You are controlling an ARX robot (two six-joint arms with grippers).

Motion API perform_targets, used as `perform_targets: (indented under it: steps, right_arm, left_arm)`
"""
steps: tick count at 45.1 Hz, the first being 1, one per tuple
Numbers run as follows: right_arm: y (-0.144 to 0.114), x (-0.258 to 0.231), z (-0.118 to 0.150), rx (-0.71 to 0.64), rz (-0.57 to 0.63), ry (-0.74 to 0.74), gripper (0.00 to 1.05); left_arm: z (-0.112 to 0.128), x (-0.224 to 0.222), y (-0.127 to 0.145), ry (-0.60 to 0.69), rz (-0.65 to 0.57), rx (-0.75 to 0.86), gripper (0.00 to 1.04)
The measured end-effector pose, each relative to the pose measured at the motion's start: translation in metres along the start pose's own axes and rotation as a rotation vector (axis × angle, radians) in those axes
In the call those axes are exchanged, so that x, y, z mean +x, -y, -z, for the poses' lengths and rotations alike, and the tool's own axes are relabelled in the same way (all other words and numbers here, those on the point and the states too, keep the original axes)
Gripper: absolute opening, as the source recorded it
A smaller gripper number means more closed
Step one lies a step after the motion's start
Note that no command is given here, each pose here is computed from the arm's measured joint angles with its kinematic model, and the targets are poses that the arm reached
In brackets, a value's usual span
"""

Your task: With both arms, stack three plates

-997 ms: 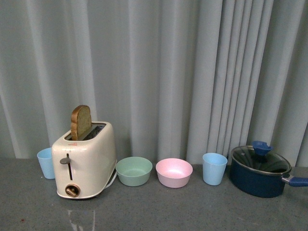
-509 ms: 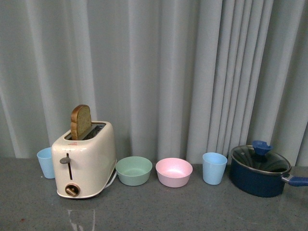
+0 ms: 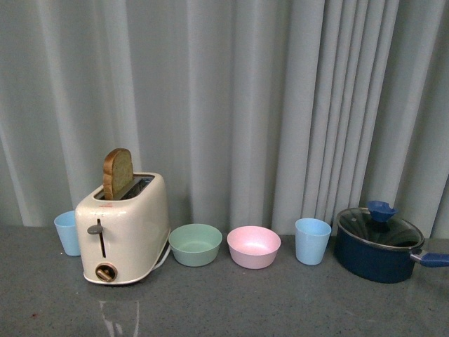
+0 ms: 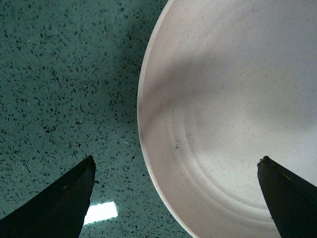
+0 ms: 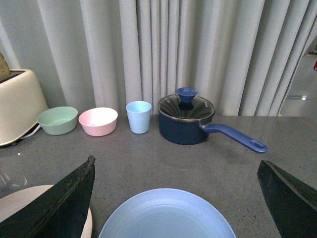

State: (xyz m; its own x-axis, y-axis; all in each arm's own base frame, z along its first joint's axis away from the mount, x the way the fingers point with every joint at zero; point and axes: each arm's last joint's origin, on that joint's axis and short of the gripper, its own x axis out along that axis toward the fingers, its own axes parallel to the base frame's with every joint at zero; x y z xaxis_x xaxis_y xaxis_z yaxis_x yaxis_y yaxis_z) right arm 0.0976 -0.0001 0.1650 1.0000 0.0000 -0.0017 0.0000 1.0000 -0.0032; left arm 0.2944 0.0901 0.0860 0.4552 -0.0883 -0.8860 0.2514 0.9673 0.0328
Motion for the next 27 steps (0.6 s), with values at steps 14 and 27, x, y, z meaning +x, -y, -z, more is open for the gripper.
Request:
perform_targets:
  steps: [14,27]
  right_arm:
    - [0.000,0.000,0.000,0.000,0.000,0.000,0.97]
    - [0.000,0.000,0.000,0.000,0.000,0.000,0.97]
  left_arm:
    - [0.004,0.013,0.003,-0.012,-0.011,0.010,0.98]
    - [0.009,0.024,0.012,-0.023,-0.030,0.034,0.98]
